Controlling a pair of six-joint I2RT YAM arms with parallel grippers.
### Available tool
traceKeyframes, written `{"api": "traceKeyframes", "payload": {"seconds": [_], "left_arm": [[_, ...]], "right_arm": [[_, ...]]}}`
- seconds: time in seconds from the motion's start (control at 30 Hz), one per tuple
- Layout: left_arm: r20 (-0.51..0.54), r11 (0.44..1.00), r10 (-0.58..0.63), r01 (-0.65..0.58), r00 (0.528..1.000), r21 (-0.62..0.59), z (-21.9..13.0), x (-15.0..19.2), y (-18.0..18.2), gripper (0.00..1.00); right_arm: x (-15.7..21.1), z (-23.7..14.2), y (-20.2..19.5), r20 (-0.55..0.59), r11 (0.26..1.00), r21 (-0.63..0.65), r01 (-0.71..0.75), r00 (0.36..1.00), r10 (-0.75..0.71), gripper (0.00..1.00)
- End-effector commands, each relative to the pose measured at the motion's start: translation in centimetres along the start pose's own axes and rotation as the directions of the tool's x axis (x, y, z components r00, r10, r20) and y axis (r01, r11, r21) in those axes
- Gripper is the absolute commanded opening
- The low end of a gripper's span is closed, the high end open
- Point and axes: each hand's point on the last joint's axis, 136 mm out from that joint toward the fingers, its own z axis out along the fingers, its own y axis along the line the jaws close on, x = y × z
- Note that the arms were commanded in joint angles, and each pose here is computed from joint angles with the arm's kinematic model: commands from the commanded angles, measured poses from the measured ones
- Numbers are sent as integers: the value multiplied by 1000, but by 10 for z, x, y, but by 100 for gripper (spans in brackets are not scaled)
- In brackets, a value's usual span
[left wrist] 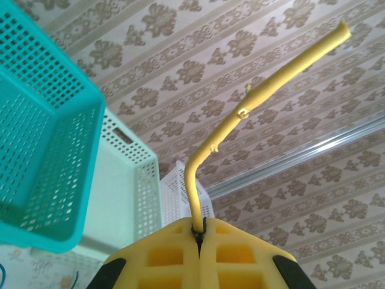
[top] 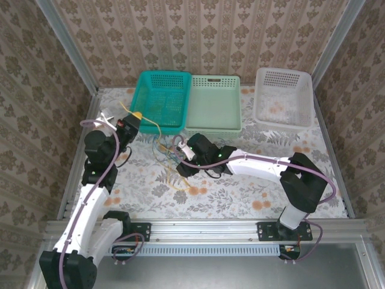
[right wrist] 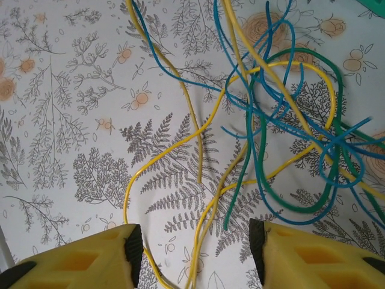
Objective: Untangle the cables
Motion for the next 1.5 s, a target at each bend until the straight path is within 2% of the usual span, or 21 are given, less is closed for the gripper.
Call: {"api": "traceKeyframes", "payload": {"seconds": [0.0,0.27,0.47,0.6,1.0,1.03,1.07,1.17,1.27,1.37,1.47], "left_arm": [[27,999,7,-8,1000,46,2,-8,-15,0],[40,997,7,-10,999,71,6,-11,-20,0],[41,998,6,-8,999,65,8,-10,-17,0],[38,998,4,-6,999,65,9,-8,-14,0],[66,998,10,-14,998,68,5,-12,-15,0],[66,997,7,-12,998,72,5,-12,-16,0],[66,997,6,-11,998,71,6,-12,-15,0],[69,997,1,-6,998,73,4,-13,-16,0],[83,998,-5,0,997,62,0,-18,-14,0],[110,999,-7,2,994,47,-8,-29,-12,0],[129,1000,16,-17,992,8,-17,-38,-5,0]], "right_arm": [[19,5,5,-58,999,-16,-28,998,27,56],[37,35,21,-186,997,-57,-53,982,42,57],[37,41,44,-215,993,-101,-68,976,45,60],[39,47,52,-291,991,-64,-114,953,91,60],[71,75,44,-415,990,126,-64,903,111,59],[71,79,44,-417,989,137,-60,902,113,58],[72,83,42,-424,987,150,-58,898,117,52],[77,85,33,-448,978,203,-38,885,127,22],[78,75,23,-441,974,227,-25,889,126,0],[79,54,4,-419,970,237,-54,895,152,0],[68,21,2,-341,982,141,-124,925,165,0]]}}
